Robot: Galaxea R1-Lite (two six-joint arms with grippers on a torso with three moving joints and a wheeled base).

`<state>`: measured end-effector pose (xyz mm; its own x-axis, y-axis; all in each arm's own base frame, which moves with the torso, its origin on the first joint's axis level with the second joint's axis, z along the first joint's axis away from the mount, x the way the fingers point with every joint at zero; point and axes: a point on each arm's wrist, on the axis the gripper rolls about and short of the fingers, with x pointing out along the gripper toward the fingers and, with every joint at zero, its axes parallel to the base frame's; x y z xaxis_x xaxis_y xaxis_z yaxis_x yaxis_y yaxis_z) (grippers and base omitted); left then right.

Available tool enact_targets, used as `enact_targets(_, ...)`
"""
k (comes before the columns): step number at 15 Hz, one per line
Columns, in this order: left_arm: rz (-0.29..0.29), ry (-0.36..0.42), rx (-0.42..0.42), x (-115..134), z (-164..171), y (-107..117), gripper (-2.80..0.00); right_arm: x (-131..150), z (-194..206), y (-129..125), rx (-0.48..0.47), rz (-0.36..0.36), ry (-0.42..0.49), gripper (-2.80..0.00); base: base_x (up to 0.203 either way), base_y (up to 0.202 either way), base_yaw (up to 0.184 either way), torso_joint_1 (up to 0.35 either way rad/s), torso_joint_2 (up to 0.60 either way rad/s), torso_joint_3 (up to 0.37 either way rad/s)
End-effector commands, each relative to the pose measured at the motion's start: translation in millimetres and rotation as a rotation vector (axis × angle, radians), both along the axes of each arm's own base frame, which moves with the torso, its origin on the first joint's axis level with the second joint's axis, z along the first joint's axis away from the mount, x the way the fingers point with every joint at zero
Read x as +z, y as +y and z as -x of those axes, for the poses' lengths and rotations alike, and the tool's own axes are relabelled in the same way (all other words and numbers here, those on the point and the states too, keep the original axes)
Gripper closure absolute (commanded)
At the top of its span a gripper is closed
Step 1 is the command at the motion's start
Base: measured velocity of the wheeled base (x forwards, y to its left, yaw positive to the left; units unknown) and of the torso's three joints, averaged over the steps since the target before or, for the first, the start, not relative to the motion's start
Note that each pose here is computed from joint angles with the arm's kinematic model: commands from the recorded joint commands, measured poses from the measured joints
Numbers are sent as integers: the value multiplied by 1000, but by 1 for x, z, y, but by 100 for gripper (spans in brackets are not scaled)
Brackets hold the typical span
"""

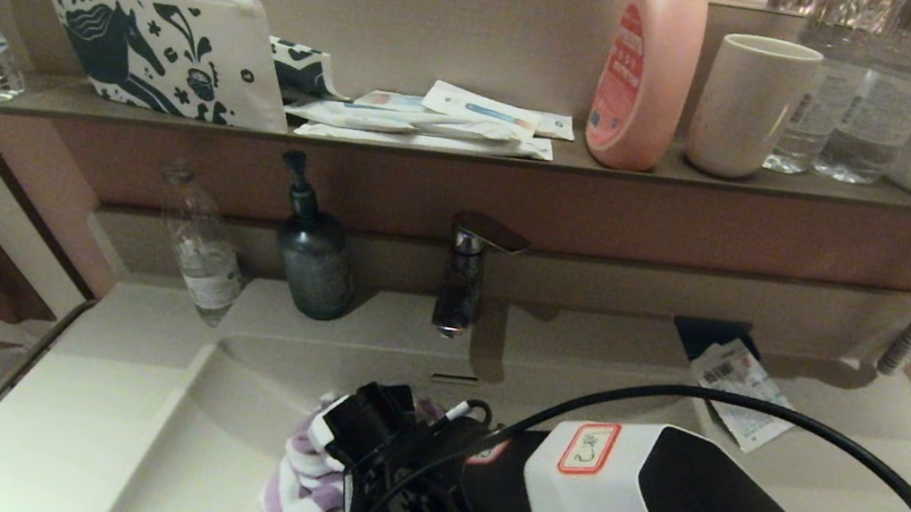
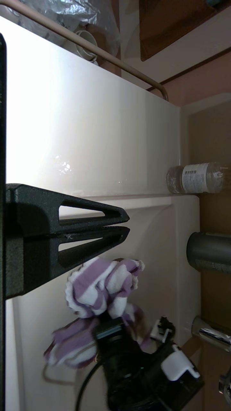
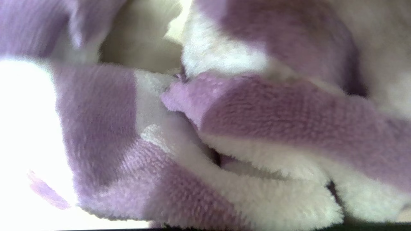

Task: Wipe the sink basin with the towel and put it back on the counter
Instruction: Wipe the sink

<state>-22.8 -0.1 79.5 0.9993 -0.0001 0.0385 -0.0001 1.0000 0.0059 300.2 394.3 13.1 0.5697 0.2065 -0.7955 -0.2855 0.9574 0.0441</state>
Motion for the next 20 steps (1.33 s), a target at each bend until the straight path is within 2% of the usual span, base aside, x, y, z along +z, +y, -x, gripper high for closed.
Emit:
enact_targets(1, 0, 0, 0, 0, 0, 0, 0, 1, -17, -15, -51, 10, -2, 0, 0, 0, 0, 0, 0, 0)
enact_targets(5, 0, 0, 1, 0, 0, 0, 0, 12, -23, -29, -80, 13, -1, 0, 0, 0, 0, 0, 0, 0)
enact_targets(7, -1, 0, 0, 0, 0, 0, 0, 12, -23, -40, -103, 47, 3, 0, 0, 0, 0, 0, 0, 0)
enact_targets(9, 0, 0, 0, 0, 0, 0, 0, 12, -30, -59, -167, 108, -22, 0, 0, 0, 0, 0, 0, 0)
enact_targets(16, 0, 0, 0, 0, 0, 0, 0, 2, -32, -127, -270, 228, 81, 0, 0, 0, 0, 0, 0, 0)
enact_targets(20, 0, 0, 0, 0, 0, 0, 0, 1, -14, -147, -272, 288, 135, 0, 0, 0, 0, 0, 0, 0)
